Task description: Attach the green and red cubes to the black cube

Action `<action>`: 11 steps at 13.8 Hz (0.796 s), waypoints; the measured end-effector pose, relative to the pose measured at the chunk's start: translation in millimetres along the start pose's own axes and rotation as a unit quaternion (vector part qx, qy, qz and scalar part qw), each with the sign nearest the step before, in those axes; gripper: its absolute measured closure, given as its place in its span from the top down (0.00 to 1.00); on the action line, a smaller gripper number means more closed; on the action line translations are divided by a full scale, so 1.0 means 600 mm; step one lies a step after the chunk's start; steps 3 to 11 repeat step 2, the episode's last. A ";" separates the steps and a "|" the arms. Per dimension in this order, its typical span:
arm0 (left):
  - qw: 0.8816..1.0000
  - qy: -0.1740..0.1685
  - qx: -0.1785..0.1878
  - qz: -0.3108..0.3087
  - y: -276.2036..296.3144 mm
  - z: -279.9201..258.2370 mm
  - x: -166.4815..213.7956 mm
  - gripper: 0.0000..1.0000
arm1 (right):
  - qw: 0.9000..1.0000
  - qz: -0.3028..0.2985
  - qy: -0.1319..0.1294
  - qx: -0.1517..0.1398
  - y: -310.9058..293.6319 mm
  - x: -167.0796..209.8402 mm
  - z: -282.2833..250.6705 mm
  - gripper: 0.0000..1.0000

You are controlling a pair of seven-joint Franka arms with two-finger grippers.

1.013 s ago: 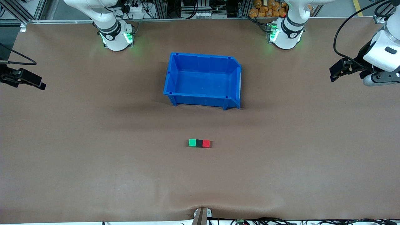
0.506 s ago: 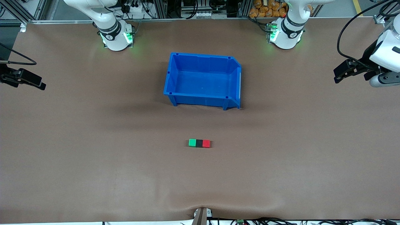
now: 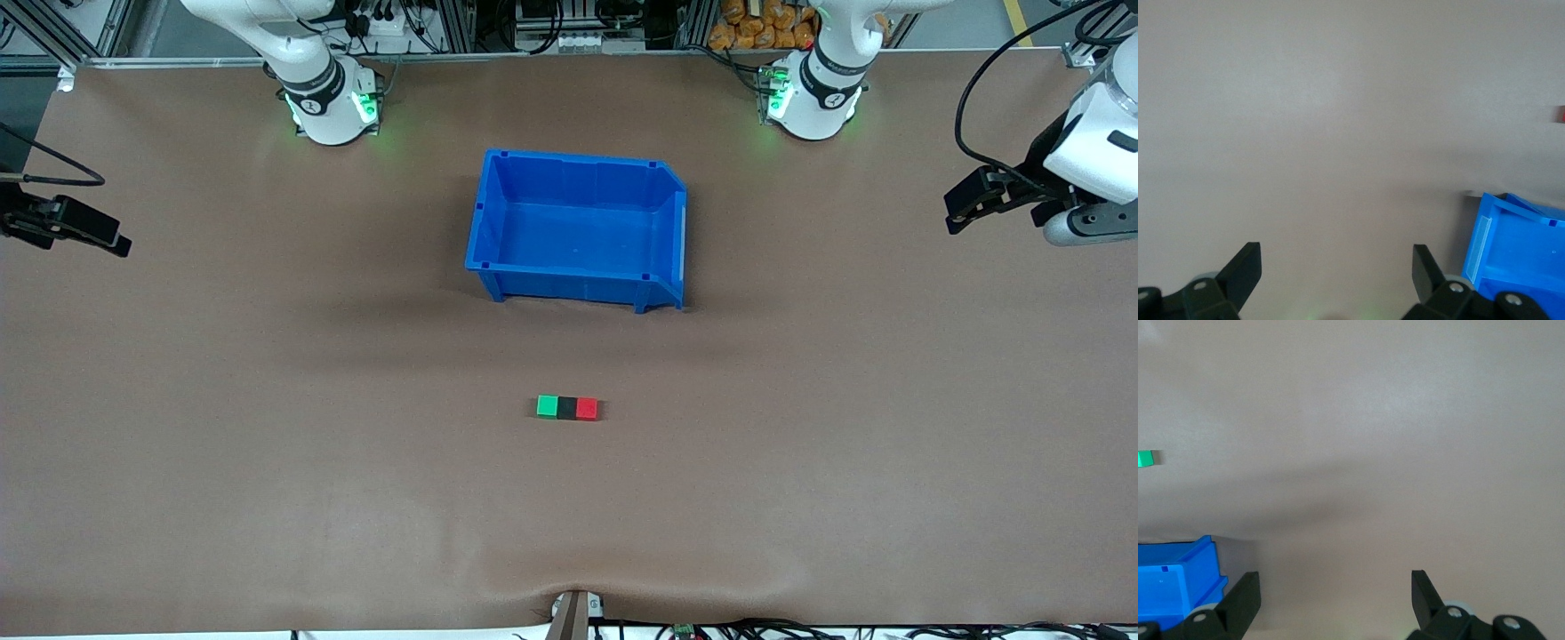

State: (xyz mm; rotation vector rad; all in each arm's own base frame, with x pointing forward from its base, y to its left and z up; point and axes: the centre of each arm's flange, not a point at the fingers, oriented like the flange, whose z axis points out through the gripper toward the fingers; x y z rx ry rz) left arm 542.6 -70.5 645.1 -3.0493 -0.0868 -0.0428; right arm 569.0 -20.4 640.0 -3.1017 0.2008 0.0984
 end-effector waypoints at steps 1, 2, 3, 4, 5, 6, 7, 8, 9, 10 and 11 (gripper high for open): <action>1.000 0.000 0.000 0.001 0.001 0.000 -0.001 1.00 | 1.000 0.000 0.000 0.000 0.000 0.000 0.001 1.00; 1.000 -0.002 0.000 0.001 0.003 0.000 -0.002 1.00 | 1.000 0.000 0.000 0.000 0.001 0.001 0.001 1.00; 1.000 -0.002 0.000 0.001 0.003 0.000 -0.002 1.00 | 1.000 0.000 0.000 0.000 0.001 0.001 0.001 1.00; 1.000 -0.002 0.000 0.001 0.003 0.000 -0.002 1.00 | 1.000 0.000 0.000 0.000 0.001 0.001 0.001 1.00; 1.000 -0.002 0.000 0.001 0.003 0.000 -0.002 1.00 | 1.000 0.000 0.000 0.000 0.001 0.001 0.001 1.00; 1.000 -0.002 0.000 0.001 0.003 0.000 -0.002 1.00 | 1.000 0.000 0.000 0.000 0.001 0.001 0.001 1.00; 1.000 -0.002 0.000 0.001 0.003 0.000 -0.002 1.00 | 1.000 0.000 0.000 0.000 0.001 0.001 0.001 1.00; 1.000 -0.002 0.000 0.001 0.003 0.000 -0.002 1.00 | 1.000 0.000 0.000 0.000 0.001 0.001 0.001 1.00; 1.000 -0.002 0.000 0.001 0.003 0.000 -0.002 1.00 | 1.000 0.000 0.000 0.000 0.001 0.001 0.001 1.00; 1.000 -0.002 0.000 0.001 0.003 0.000 -0.002 1.00 | 1.000 0.000 0.000 0.000 0.001 0.001 0.001 1.00; 1.000 -0.002 0.000 0.001 0.003 0.000 -0.002 1.00 | 1.000 0.000 0.000 0.000 0.001 0.001 0.001 1.00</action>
